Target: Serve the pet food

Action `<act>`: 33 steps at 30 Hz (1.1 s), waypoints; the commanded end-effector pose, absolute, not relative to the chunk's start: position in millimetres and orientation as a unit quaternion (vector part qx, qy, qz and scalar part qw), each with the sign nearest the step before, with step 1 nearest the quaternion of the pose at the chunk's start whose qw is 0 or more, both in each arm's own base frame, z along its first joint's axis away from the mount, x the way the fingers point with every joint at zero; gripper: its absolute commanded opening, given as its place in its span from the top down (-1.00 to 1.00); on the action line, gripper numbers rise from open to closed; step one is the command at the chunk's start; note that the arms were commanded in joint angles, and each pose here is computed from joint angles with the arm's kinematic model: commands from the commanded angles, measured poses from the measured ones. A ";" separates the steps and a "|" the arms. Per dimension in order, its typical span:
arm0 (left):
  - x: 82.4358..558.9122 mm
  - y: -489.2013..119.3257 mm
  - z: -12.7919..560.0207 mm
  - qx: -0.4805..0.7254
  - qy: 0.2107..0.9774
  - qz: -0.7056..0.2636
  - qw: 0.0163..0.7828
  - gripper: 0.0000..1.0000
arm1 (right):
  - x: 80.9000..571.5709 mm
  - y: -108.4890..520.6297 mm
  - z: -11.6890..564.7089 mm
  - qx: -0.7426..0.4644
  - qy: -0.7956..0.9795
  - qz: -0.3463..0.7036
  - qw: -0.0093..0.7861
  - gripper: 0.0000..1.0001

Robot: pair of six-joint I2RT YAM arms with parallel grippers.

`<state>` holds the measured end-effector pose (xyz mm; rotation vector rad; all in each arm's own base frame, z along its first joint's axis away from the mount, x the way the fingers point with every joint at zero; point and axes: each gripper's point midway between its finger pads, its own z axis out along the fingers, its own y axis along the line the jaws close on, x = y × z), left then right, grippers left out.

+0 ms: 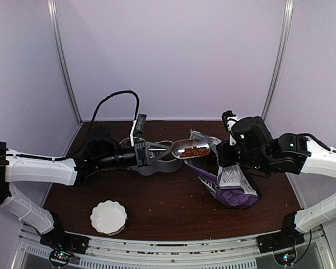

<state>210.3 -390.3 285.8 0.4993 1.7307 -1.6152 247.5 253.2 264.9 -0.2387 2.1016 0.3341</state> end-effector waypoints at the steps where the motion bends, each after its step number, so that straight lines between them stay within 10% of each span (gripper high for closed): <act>1: 201.8 -379.4 325.7 0.201 0.606 -0.670 0.379 1.00 | 250.7 241.7 269.3 -0.072 0.858 0.139 0.490 1.00; 33: 316.7 -287.6 244.3 0.006 0.767 -0.488 0.416 1.00 | 251.7 240.2 268.0 -0.068 0.858 0.148 0.488 1.00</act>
